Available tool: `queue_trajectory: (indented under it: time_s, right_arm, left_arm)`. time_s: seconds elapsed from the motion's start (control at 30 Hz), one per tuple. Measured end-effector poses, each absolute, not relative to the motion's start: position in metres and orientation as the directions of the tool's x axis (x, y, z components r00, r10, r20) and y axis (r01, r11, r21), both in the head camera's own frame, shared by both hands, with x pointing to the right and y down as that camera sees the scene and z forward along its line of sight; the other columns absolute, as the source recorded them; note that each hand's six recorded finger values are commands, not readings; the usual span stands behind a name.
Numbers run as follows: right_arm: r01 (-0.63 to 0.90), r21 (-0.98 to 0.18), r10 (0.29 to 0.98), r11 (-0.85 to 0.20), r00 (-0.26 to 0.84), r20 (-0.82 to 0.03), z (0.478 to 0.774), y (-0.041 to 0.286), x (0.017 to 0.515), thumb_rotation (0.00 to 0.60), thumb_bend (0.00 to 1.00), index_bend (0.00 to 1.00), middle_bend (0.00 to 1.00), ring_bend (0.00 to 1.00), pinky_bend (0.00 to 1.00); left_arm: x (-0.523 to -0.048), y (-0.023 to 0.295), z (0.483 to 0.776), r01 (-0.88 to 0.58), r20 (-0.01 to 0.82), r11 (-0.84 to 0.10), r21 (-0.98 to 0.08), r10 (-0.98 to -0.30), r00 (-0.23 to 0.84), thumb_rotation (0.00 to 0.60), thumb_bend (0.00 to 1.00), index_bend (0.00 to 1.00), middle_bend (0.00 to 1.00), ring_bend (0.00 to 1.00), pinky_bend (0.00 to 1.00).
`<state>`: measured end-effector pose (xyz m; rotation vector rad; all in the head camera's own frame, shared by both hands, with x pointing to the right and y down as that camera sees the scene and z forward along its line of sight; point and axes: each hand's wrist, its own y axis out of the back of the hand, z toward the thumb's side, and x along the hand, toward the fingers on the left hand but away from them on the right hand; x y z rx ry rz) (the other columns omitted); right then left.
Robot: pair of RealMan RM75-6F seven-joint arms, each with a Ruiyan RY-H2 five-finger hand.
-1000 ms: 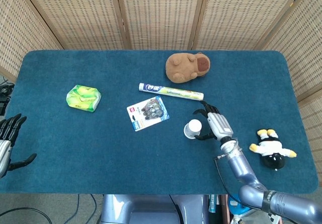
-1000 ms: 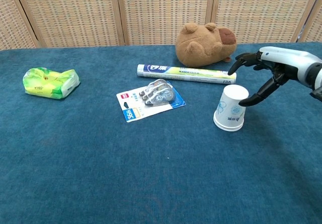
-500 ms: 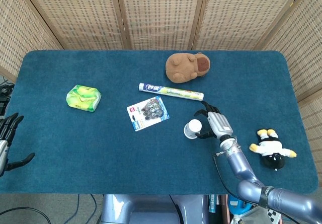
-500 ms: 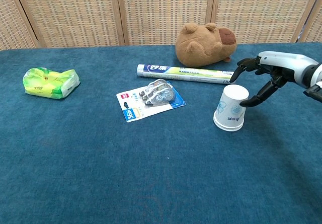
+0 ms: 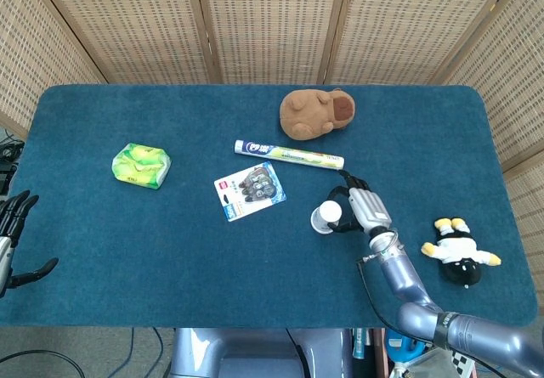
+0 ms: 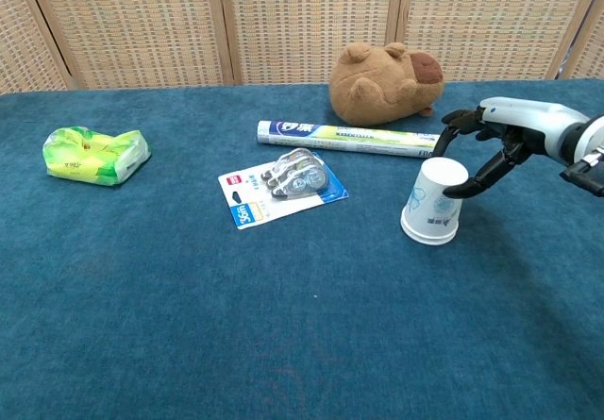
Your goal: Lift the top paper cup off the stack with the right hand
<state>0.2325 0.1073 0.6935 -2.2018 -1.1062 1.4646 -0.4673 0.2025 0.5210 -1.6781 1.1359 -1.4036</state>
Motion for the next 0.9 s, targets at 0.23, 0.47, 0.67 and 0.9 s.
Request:
queue_trajectory:
  time_s: [0.23,0.47,0.67,0.9]
  right_arm:
    - [0.458,-0.591,0.725,-0.664,0.201,-0.659,0.69,0.107,0.232,0.6,0.39,0.46,0.0,0.0,0.0]
    - [0.475,-0.59,0.741,-0.653,0.241,-0.626,0.67,0.102,0.223,0.6,0.39,0.46,0.0,0.0,0.0]
    - [0.493,-0.601,0.768,-0.629,0.277,-0.577,0.641,0.094,0.217,0.6,0.39,0.46,0.0,0.0,0.0]
    - [0.474,-0.659,0.81,-0.583,0.277,-0.517,0.604,0.078,0.23,0.6,0.39,0.46,0.0,0.0,0.0]
  left_arm:
    - [-0.468,0.202,0.521,-0.202,0.401,-0.401,-0.893,-0.915,0.043,0.6,0.21,0.0,0.0,0.0,0.0]
    - [-0.468,0.202,0.521,-0.2,0.403,-0.402,-0.893,-0.914,0.041,0.6,0.21,0.0,0.0,0.0,0.0]
    - [-0.467,0.203,0.521,-0.2,0.402,-0.402,-0.893,-0.914,0.042,0.6,0.21,0.0,0.0,0.0,0.0]
    - [-0.467,0.204,0.52,-0.2,0.402,-0.403,-0.893,-0.914,0.046,0.6,0.21,0.0,0.0,0.0,0.0]
